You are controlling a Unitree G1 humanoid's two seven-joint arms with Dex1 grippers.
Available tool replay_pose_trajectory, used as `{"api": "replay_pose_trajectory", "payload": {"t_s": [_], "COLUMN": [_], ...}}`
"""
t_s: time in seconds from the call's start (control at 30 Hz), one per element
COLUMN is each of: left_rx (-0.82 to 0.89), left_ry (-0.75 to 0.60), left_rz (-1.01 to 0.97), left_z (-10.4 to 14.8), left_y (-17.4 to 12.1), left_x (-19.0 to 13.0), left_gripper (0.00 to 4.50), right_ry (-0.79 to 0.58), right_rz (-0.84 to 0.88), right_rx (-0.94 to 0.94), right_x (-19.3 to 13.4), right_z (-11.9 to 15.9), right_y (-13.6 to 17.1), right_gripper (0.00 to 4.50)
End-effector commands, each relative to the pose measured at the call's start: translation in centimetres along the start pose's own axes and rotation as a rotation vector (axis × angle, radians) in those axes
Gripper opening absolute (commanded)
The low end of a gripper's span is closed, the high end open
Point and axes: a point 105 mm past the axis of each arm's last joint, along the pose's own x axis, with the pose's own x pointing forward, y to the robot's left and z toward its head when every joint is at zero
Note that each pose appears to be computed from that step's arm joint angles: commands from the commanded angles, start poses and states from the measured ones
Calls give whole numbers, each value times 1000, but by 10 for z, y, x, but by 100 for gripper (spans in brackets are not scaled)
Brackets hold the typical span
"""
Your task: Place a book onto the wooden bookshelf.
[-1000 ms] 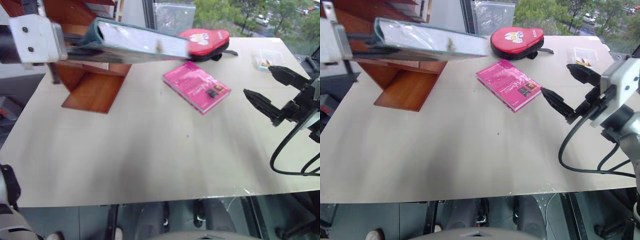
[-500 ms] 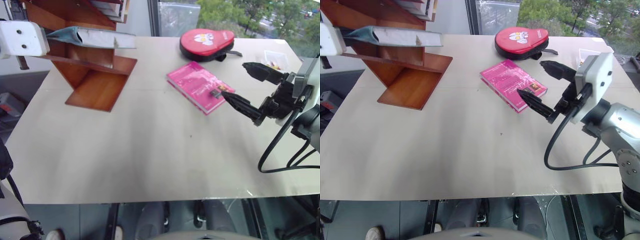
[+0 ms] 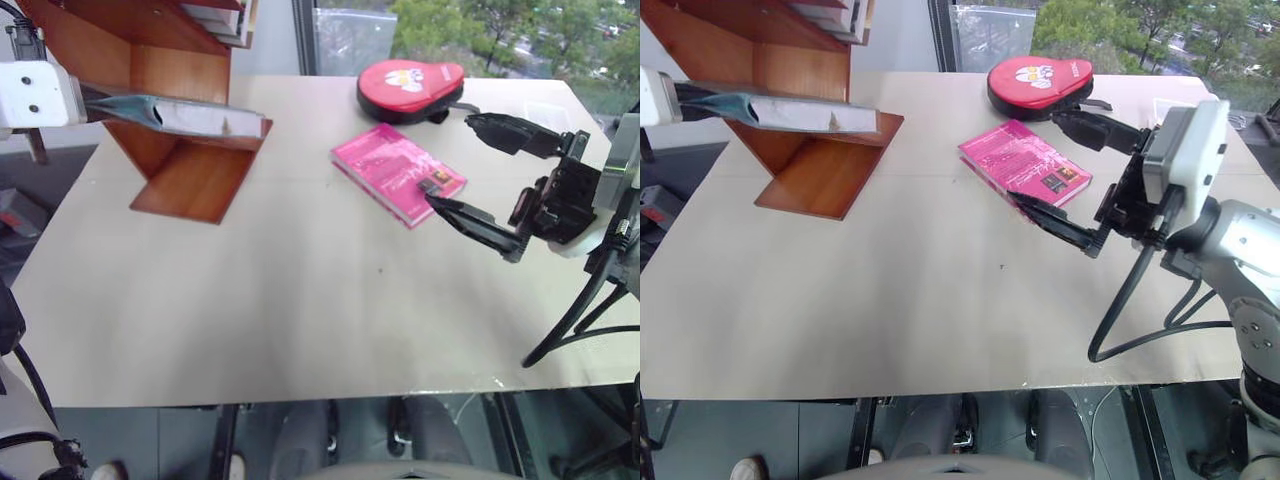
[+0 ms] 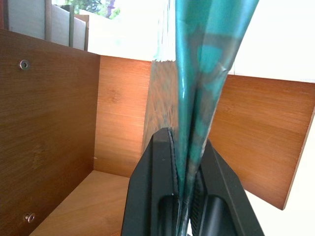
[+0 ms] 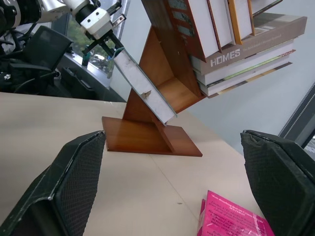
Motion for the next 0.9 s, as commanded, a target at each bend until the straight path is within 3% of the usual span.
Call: {"api": "replay_pose_trajectory", "payload": {"t_s": [0.03,0.1,0.13,0.2,0.4,0.5,0.6,0.73,0.83,0.9], "left_rx": [-52,-53,-51,-71,-214,-427,-718,-925,-1017,-1041], "left_ry": [29,14,-1,-43,-267,-411,-577,-677,-708,-730], "left_rz": [63,98,126,163,261,271,123,-107,-226,-262], "left_z": [-8,-7,-6,-5,14,34,70,106,125,142], "left_y": [5,9,10,11,16,18,0,-50,-87,-112], "left_x": [-12,-16,-19,-28,-57,-70,-78,-63,-39,-14], "left_gripper": [101,194,209,292,292,292,292,292,211,114], "right_ry": [-26,-26,-24,-19,-17,-12,2,27,42,55], "right_rz": [12,15,16,18,54,71,88,105,94,75], "right_rx": [-50,-49,-44,-40,-26,-15,7,27,34,37], "right_x": [0,-2,-2,-4,-10,-11,-14,-21,-27,-33], "right_z": [8,7,6,3,1,-1,-5,-9,-9,-9], "right_y": [-1,-3,-4,-6,-6,-7,-5,0,1,3], "right_gripper": [450,450,450,450,450,450,450,450,450,450]}}
